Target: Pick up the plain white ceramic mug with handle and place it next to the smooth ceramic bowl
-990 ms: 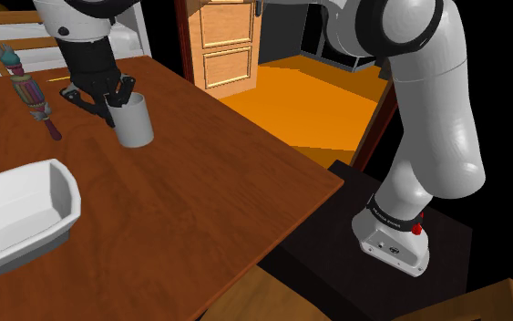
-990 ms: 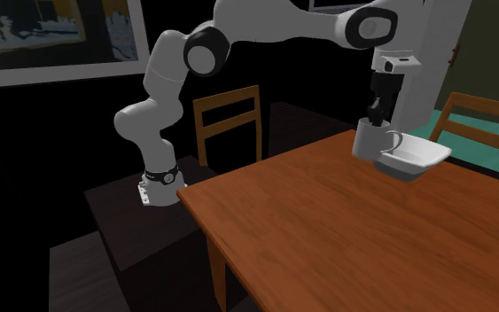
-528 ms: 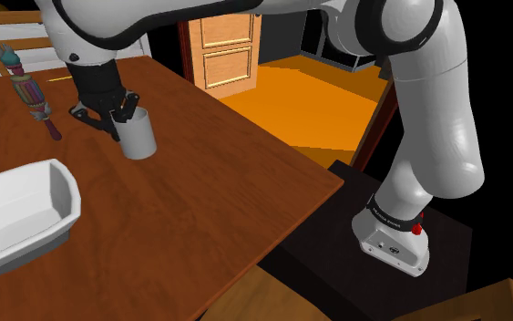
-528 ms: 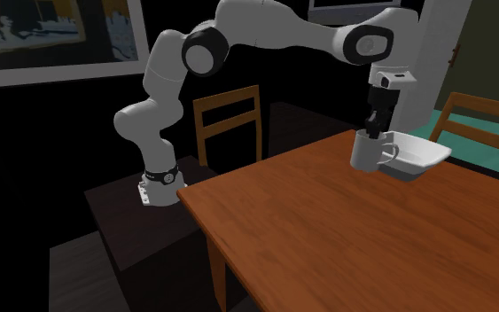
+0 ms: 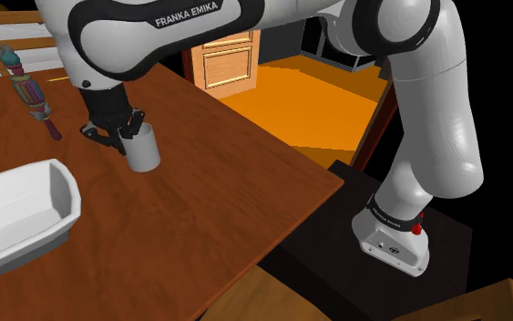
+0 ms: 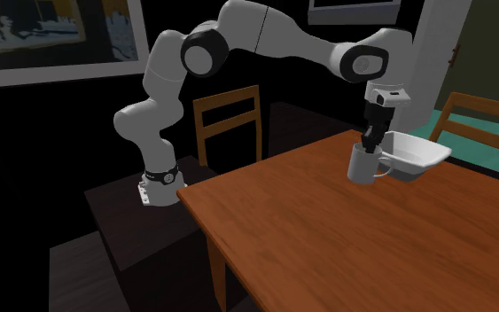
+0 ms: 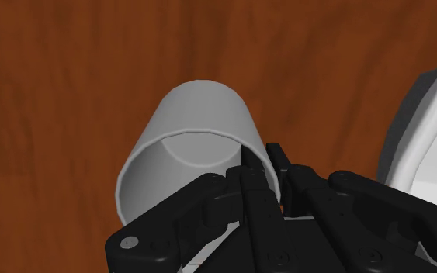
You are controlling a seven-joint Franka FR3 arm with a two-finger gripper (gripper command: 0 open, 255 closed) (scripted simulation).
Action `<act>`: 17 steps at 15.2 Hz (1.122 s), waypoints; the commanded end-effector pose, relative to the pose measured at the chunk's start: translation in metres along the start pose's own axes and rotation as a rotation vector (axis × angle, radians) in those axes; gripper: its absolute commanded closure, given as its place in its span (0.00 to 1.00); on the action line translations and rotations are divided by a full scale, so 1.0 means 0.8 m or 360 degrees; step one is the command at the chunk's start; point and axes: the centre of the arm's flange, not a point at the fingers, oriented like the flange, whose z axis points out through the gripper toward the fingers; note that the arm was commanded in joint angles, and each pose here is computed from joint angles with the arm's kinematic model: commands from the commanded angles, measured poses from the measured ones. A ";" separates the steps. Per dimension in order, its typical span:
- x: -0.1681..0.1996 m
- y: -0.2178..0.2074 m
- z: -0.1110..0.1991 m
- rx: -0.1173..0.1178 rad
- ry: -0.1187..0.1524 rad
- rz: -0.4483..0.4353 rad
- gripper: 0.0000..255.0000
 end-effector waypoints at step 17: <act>-0.003 -0.001 0.067 0.0001 0.0001 0.0000 1.00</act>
